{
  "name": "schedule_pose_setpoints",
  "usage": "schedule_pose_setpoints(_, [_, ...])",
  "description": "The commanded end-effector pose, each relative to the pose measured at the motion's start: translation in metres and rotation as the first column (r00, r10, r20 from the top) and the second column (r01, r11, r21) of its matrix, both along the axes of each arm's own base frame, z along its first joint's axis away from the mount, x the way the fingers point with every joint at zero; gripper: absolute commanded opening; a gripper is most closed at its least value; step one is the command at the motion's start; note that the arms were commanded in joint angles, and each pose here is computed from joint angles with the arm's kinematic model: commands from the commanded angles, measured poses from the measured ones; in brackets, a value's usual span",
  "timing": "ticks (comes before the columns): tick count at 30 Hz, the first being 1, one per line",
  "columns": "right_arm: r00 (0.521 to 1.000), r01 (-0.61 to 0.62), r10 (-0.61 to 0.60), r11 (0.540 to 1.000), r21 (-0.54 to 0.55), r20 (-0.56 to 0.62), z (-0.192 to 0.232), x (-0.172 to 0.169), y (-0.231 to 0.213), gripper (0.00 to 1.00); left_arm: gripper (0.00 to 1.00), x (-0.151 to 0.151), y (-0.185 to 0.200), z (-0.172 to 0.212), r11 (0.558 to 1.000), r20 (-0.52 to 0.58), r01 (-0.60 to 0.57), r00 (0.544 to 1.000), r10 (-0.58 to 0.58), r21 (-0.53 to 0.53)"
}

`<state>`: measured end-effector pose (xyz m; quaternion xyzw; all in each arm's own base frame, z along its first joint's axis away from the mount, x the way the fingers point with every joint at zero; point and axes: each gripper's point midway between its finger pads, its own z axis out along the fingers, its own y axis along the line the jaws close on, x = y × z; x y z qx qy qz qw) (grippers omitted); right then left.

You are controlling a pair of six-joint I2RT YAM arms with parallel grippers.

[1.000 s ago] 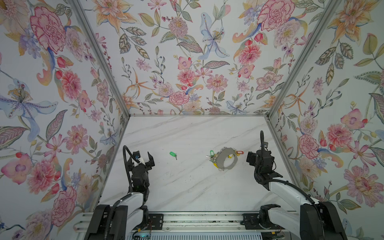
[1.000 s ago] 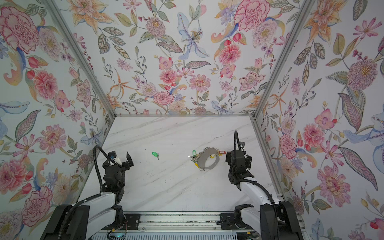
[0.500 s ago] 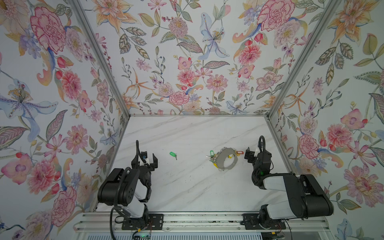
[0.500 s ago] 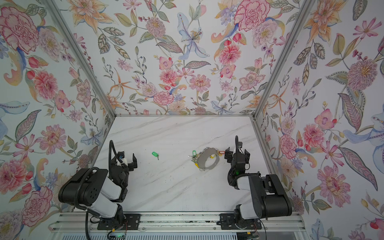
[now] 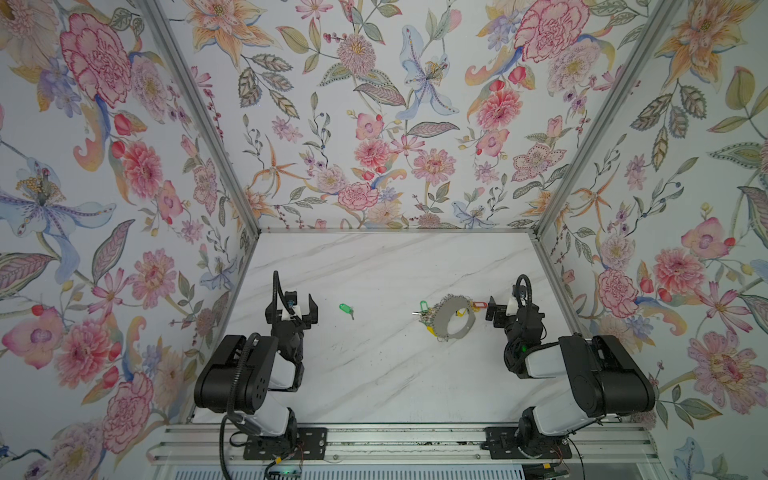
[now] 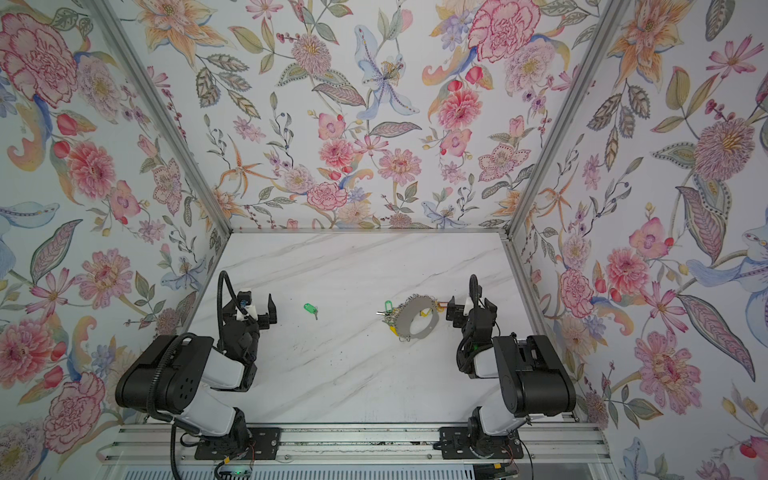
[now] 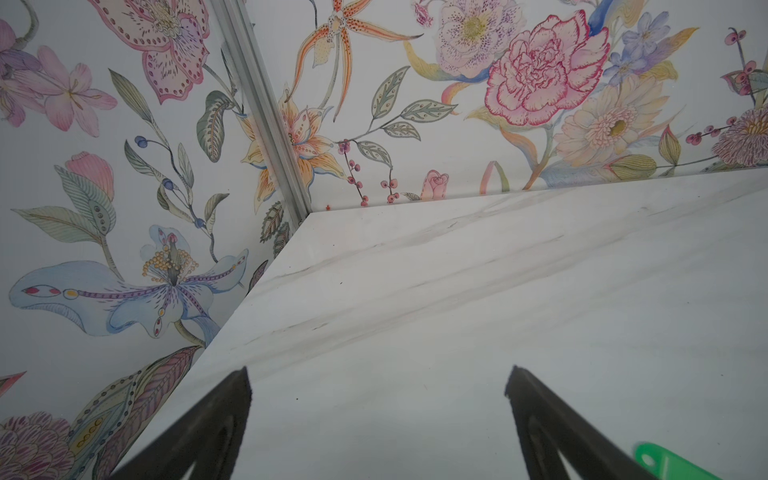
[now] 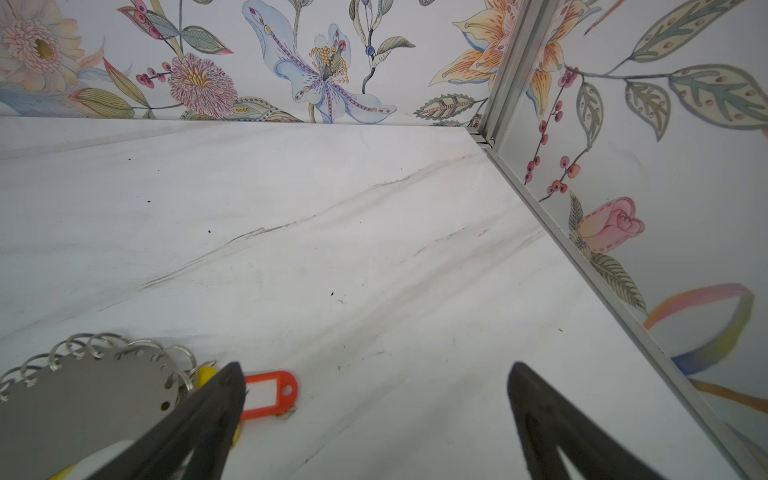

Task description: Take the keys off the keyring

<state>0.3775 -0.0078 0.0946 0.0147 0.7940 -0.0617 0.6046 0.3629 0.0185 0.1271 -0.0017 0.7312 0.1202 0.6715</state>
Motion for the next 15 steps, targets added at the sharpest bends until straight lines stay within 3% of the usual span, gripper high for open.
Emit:
schedule_pose_setpoints(1, [0.999, -0.034, 0.033, 0.999, 0.019, 0.038, 0.0124, 0.0075, 0.004, 0.99, 0.99, 0.0112, -0.0001, 0.011, 1.0, 0.013, 0.008, 1.0, -0.009, 0.021])
schedule_pose_setpoints(15, [0.998, -0.049, 0.048, 0.998, 0.027, 0.031, 0.0115, 0.0087, 0.0052, 0.99, 0.99, 0.0109, -0.0001, 0.0112, 1.0, 0.015, 0.008, 1.0, -0.009, 0.021])
